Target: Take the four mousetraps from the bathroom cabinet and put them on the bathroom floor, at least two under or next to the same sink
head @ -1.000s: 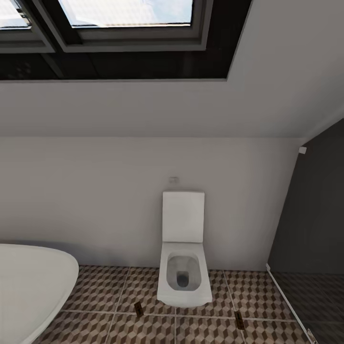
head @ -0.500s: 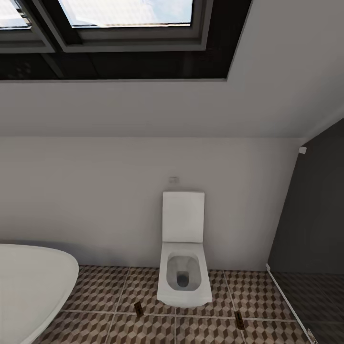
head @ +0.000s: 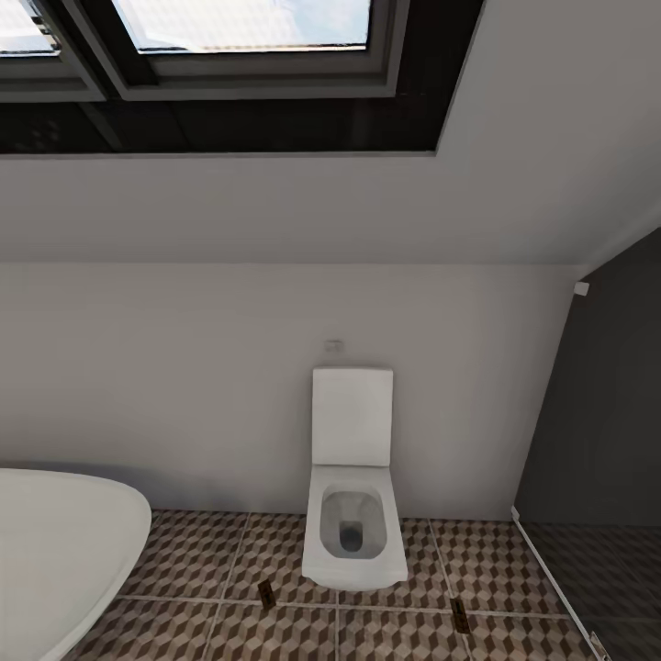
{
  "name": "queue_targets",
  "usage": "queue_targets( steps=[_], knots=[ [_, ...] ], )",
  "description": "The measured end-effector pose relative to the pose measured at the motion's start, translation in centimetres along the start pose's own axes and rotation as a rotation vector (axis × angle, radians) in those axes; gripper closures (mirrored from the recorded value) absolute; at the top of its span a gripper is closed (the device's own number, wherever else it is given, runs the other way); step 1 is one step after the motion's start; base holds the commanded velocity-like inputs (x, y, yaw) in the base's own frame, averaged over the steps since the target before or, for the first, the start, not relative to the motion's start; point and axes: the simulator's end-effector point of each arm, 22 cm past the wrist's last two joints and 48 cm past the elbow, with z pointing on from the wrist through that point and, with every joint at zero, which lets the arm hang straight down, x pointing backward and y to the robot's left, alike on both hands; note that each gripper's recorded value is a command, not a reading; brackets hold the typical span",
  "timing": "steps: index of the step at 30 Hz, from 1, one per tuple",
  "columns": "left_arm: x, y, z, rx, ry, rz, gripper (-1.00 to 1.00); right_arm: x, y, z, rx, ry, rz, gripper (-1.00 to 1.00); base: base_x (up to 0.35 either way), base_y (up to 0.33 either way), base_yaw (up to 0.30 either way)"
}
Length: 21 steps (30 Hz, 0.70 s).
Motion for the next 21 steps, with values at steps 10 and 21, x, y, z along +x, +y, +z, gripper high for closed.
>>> queue_targets(
  steps=[10,21],
  knots=[
    [0.00,0.00,0.00,0.000,0.000,0.000,-1.00,0.00,0.00,0.00,0.000,0.000,0.001,-1.00,0.000,0.000,0.000],
    [0.00,-0.02,0.00,0.000,0.000,0.000,-1.00,0.01,0.00,0.00,0.000,0.000,0.002,-1.00,0.000,0.000,0.000]
  ],
)
